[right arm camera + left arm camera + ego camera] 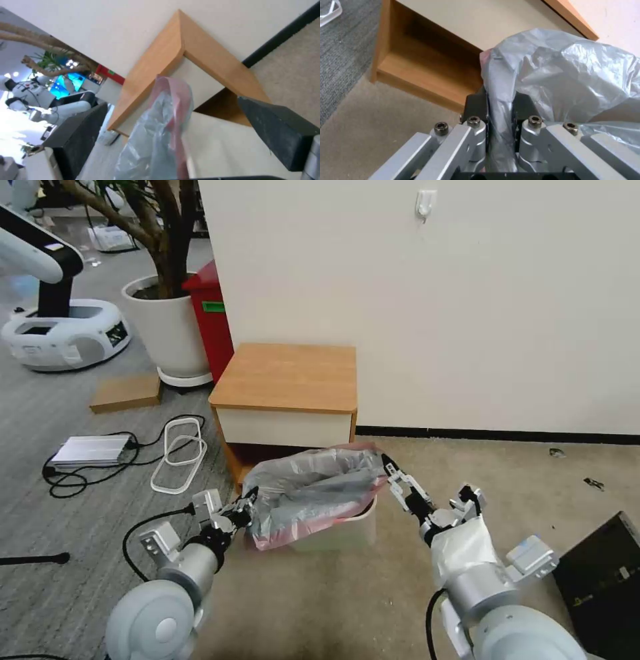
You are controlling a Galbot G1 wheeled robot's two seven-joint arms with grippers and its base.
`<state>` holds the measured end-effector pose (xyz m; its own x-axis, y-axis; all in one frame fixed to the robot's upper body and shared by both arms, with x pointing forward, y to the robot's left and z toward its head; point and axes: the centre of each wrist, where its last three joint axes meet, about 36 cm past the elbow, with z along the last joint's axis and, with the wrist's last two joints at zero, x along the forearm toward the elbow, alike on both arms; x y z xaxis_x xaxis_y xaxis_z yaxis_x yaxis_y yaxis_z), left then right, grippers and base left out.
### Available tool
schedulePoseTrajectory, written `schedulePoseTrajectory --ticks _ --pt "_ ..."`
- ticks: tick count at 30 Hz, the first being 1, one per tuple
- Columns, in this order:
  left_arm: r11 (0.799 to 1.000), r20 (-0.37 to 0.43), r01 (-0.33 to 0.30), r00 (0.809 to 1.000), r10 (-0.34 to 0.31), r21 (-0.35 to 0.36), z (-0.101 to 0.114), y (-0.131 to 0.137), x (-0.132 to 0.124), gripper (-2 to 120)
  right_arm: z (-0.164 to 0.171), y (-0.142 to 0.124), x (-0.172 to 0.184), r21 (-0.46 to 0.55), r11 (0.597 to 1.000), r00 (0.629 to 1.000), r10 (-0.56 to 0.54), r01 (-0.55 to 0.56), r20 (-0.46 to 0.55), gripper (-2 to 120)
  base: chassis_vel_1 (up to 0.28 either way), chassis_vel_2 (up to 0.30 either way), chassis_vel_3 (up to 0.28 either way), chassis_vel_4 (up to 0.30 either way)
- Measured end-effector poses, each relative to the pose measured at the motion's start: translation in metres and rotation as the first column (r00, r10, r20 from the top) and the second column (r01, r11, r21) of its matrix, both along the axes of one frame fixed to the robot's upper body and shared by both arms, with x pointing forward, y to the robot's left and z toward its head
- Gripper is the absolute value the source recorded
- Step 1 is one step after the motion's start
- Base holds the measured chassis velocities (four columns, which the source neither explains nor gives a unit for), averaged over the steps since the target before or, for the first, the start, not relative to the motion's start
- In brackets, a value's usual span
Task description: Pick up the garbage bag from the table and place it over the trash can.
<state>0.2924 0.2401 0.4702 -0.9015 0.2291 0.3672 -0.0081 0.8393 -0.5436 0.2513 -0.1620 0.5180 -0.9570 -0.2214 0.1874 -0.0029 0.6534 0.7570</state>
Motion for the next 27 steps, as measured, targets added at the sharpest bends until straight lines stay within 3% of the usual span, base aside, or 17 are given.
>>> schedulePoseTrajectory --ticks 6,10,12,14,27 --pt "1.000 0.011 -0.009 1.000 0.009 -0.008 0.002 -0.001 -0.001 9 -0.013 0.008 0.005 -0.028 1.000 1.000 -0.006 0.006 0.000 92 0.000 0.000 0.000 0.000" --pt "1.000 0.009 -0.020 1.000 0.020 -0.018 0.005 -0.002 -0.004 9 -0.014 0.009 0.007 -0.024 1.000 1.000 -0.016 0.016 0.009 73 0.000 0.000 0.000 0.000" --pt "1.000 0.008 -0.022 1.000 0.022 -0.020 0.006 -0.002 -0.004 9 -0.014 0.009 0.007 -0.024 1.000 1.000 -0.018 0.018 0.010 71 0.000 0.000 0.000 0.000" --pt "0.999 0.004 -0.029 1.000 0.029 -0.026 0.006 -0.003 -0.006 9 -0.014 0.009 0.006 -0.030 0.999 1.000 -0.021 0.021 0.018 59 0.000 0.000 0.000 0.000" --pt "0.999 0.000 -0.030 1.000 0.030 -0.032 0.007 -0.005 -0.008 9 -0.018 0.009 0.002 -0.071 0.996 0.998 -0.048 0.051 0.041 15 0.000 0.000 0.000 0.000"
